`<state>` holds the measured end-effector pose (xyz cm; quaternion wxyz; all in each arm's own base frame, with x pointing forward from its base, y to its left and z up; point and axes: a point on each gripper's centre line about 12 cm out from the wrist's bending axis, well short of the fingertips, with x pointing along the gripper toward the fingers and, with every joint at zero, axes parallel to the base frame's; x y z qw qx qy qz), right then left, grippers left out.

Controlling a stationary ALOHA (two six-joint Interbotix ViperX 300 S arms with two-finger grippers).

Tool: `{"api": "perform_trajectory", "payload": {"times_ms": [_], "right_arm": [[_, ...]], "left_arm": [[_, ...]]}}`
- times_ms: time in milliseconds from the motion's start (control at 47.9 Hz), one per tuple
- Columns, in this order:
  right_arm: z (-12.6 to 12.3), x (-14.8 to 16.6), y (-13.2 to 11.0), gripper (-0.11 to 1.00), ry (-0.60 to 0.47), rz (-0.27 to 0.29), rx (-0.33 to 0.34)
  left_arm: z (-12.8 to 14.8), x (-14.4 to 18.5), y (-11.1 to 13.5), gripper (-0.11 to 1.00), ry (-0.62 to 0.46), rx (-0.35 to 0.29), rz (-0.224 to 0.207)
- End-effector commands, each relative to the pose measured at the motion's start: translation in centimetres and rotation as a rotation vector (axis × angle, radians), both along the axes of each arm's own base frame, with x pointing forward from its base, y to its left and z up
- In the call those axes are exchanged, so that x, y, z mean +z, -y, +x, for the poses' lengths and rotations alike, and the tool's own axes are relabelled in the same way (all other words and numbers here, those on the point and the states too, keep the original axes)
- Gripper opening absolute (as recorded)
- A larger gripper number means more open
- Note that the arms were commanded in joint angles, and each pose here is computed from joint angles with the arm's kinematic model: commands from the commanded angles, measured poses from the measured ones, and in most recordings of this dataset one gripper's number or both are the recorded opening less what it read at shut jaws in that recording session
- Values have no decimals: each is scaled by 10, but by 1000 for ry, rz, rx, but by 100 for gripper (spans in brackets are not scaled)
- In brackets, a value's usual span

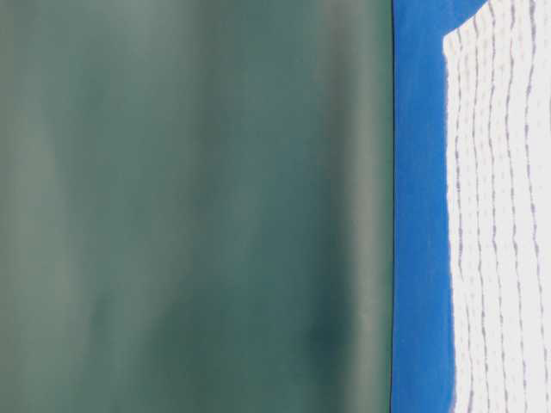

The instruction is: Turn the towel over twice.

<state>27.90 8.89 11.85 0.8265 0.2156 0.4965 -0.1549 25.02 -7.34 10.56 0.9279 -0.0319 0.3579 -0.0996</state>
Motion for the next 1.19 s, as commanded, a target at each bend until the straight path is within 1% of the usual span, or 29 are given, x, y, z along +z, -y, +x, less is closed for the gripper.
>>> {"api": "perform_trajectory", "payload": {"times_ms": [0, 460, 501, 522, 543, 585, 648, 731, 773, 794, 836, 878, 919, 982, 1066, 1170], "right_arm": [[7, 8, -4, 3, 30, 10, 5], [9, 9, -3, 3, 41, -15, 28], [10, 10, -3, 4, 42, -15, 28], [10, 10, -3, 4, 42, -15, 28], [10, 10, -2, 5, 42, -17, 27], [10, 11, -2, 13, 45, -22, 28], [11, 14, 0, 34, 46, -41, 30], [12, 21, 3, 57, 58, -80, 43], [13, 28, 6, 66, 71, -105, 48], [13, 31, 7, 68, 80, -119, 52], [13, 41, 11, 67, 105, -153, 61], [12, 50, 15, 63, 131, -181, 69], [12, 59, 18, 61, 159, -209, 76], [10, 73, 23, 62, 207, -250, 94], [6, 91, 31, 62, 276, -298, 113], [-1, 112, 44, 62, 363, -360, 129]], "left_arm": [[1, 4, 2, 2, 17, -7, -1], [2, 5, -3, 3, 22, 9, -1], [2, 5, -3, 5, 21, 12, -3], [2, 5, -3, 8, 22, 10, -2], [2, 5, -3, 11, 23, 10, -3], [2, 6, -3, 19, 19, 13, -6], [2, 8, -3, 35, 11, 15, -7], [3, 15, -3, 60, 11, 13, -5], [4, 20, -2, 71, 17, 8, -1], [4, 23, -3, 76, 20, 10, -2], [5, 30, -4, 83, 31, 14, -4], [5, 37, -6, 84, 44, 21, -8], [4, 46, -8, 82, 61, 25, -9], [3, 58, -12, 79, 94, 38, -17], [-2, 74, -18, 78, 154, 51, -23], [-11, 93, -27, 78, 236, 61, -16]]}}
